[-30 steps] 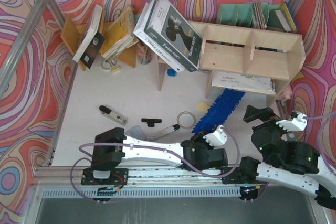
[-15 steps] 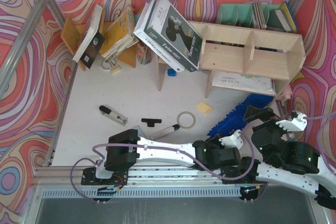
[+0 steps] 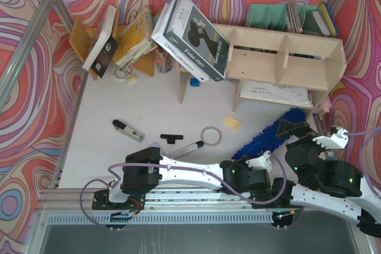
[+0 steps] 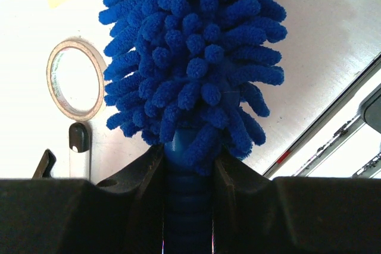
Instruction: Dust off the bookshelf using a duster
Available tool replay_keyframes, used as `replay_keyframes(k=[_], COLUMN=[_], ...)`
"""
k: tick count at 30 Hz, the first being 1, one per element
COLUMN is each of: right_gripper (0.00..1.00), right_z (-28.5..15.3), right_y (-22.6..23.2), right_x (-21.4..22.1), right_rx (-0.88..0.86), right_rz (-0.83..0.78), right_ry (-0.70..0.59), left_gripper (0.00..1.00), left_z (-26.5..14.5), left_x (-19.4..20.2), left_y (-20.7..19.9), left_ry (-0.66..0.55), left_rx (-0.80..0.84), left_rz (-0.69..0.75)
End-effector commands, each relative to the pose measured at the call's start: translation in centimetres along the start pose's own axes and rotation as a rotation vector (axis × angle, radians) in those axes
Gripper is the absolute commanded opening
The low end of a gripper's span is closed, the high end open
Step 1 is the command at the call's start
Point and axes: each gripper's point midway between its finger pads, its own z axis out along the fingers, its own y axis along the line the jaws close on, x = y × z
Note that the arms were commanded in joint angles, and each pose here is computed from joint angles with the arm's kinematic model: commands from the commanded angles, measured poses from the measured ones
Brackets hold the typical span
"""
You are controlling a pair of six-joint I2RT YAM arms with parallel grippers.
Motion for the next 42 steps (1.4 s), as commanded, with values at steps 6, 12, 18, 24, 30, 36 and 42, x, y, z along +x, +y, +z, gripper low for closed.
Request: replay_keyframes(k=[6,12,18,24,30,36,42], right_gripper=[0.99,0.99,0.99,0.99,0.99,0.99,0.99], right_z=[0.1,0.1,0.1,0.1,0.1,0.1,0.1], right_y=[-0.3,-0.3,-0.3,-0.4,-0.4,-0.4,-0.4], right_x=[-0.2,-0.2,-0.2,-0.2,-0.1,-0.1,-0.1], right_rx=[0.009,0.009,0.008,0.007,0.005,0.006,0.006], right_rz=[-0.005,-0.007,-0.003,-0.002,-0.001,-0.003,-0.001], right_ry=[-0.023,-0.023,-0.022,-0.019,-0.016,-0.017,-0.017], left_gripper=[0.00,0.00,0.00,0.00,0.00,0.00,0.00], left_z=[-2.3,-4.3,-3.8,-1.0,0.4,0.2,-0.7], left_x=[-2.6,-4.1,-3.9,-1.6,-0.4,-1.8,-5.3], left_y=[1.5,3.6,3.1,0.4,-0.1,1.9,4.2], left_ry=[-0.101,-0.182,-0.184,-0.087,-0.027,-0.064,-0.178], left_rx=[-0.010,-0.057,-0.047,0.007,-0.002,-0.045,-0.101], left_rz=[-0.066,-0.114,-0.115,-0.066,-0.050,-0.079,-0.123])
